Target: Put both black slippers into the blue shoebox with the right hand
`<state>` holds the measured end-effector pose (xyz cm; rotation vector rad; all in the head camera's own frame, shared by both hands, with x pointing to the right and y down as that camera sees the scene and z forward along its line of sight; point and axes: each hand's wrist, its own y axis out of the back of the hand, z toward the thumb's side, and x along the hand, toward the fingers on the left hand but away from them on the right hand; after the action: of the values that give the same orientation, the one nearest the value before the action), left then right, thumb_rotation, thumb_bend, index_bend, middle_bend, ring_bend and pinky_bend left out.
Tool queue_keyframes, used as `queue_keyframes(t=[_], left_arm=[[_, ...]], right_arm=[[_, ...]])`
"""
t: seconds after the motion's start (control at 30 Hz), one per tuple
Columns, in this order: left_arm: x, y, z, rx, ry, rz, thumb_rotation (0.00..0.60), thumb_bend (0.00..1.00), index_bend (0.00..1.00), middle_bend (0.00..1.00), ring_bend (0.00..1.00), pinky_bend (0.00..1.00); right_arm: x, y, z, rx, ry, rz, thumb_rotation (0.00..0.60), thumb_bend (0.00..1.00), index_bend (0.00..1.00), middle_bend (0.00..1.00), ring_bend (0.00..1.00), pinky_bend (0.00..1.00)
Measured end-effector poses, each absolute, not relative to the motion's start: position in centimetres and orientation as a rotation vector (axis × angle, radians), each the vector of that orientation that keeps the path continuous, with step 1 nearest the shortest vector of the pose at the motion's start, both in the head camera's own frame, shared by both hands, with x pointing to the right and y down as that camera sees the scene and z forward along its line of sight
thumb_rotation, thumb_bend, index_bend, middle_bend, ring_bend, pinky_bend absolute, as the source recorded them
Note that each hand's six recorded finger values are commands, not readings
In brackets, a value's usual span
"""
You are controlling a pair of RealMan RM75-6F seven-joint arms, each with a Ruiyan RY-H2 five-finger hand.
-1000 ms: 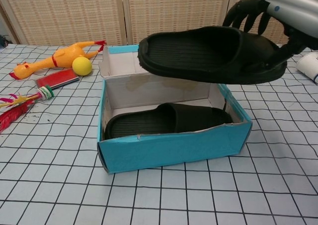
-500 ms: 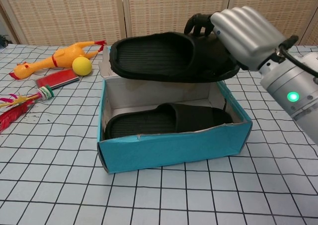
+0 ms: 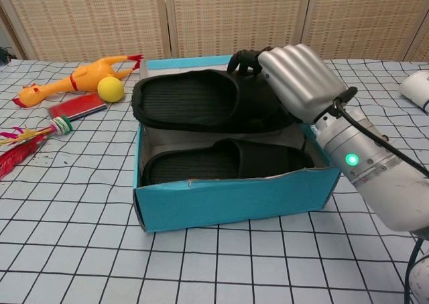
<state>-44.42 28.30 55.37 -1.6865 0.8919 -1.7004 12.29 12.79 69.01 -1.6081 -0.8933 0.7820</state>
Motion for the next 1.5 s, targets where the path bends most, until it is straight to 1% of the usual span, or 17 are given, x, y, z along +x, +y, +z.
queue_keyframes(t=[0.2, 0.27, 0.33, 0.43, 0.6, 0.67, 0.73, 0.83, 1.0, 1.27, 1.37, 1.5], left_arm=[[-44.4, 28.3, 55.3, -1.688, 0.897, -1.696, 0.6, 0.43, 0.22, 0.19, 0.19, 0.31], [-44.4, 28.2, 55.3, -1.687, 0.9, -1.696, 0.6, 0.43, 0.22, 0.19, 0.19, 0.31], [-44.4, 28.2, 55.2, -1.688, 0.901, -1.695, 0.6, 0.43, 0.22, 0.19, 0.19, 0.31], [-44.4, 28.3, 55.2, -1.689, 0.901, -1.695, 0.6, 0.43, 0.22, 0.19, 0.19, 0.31], [-44.5, 28.2, 55.3, -1.689, 0.901, -1.696, 0.6, 0.43, 0.22, 0.19, 0.19, 0.31], [-44.5, 28.2, 55.3, -1.689, 0.901, -1.697, 0.6, 0.43, 0.22, 0.19, 0.19, 0.31], [-44.5, 28.2, 55.3, -1.688, 0.902, -1.698, 0.6, 0.43, 0.22, 0.19, 0.19, 0.31], [-44.5, 28.2, 55.3, -1.689, 0.902, -1.698, 0.6, 0.43, 0.22, 0.19, 0.19, 0.31], [-44.5, 28.2, 55.3, -1.688, 0.903, -1.696, 0.6, 0.43, 0.22, 0.19, 0.19, 0.31], [-44.5, 28.1, 55.3, -1.689, 0.903, -1.696, 0.6, 0.43, 0.22, 0.19, 0.19, 0.31], [-44.5, 28.2, 55.3, -1.689, 0.903, -1.695, 0.6, 0.43, 0.22, 0.19, 0.19, 0.31], [-44.4, 28.2, 55.3, -1.69, 0.898, -1.695, 0.6, 0.43, 0.22, 0.19, 0.19, 0.31]], right_arm=[[12.2, 13.0, 69.5, -1.605, -0.88, 0.785, 0.6, 0.12, 0.49, 0.45, 0.35, 0.41], [12.3, 13.0, 69.7, -1.605, -0.87, 0.792, 0.6, 0.12, 0.47, 0.45, 0.34, 0.41], [12.4, 13.1, 70.0, -1.607, -0.852, 0.807, 0.6, 0.12, 0.43, 0.45, 0.31, 0.41], [12.6, 13.1, 70.5, -1.613, -0.82, 0.834, 0.6, 0.12, 0.36, 0.38, 0.23, 0.38], [12.6, 13.0, 70.7, -1.647, -0.799, 0.861, 0.6, 0.12, 0.26, 0.24, 0.11, 0.29], [12.6, 13.0, 70.7, -1.665, -0.8, 0.865, 0.6, 0.12, 0.25, 0.21, 0.08, 0.27], [12.5, 13.0, 70.5, -1.688, -0.806, 0.869, 0.6, 0.12, 0.24, 0.2, 0.07, 0.24], [12.4, 13.0, 70.3, -1.728, -0.811, 0.881, 0.6, 0.12, 0.19, 0.18, 0.04, 0.19], [12.2, 13.0, 69.9, -1.808, -0.809, 0.915, 0.6, 0.12, 0.13, 0.14, 0.0, 0.14], [12.4, 13.3, 68.7, -1.936, -0.793, 0.975, 0.6, 0.12, 0.06, 0.13, 0.0, 0.12], [12.7, 13.4, 67.9, -1.962, -0.794, 0.988, 0.6, 0.12, 0.05, 0.13, 0.0, 0.12], [13.1, 13.7, 65.7, -1.992, -0.809, 0.995, 0.6, 0.12, 0.05, 0.13, 0.0, 0.13]])
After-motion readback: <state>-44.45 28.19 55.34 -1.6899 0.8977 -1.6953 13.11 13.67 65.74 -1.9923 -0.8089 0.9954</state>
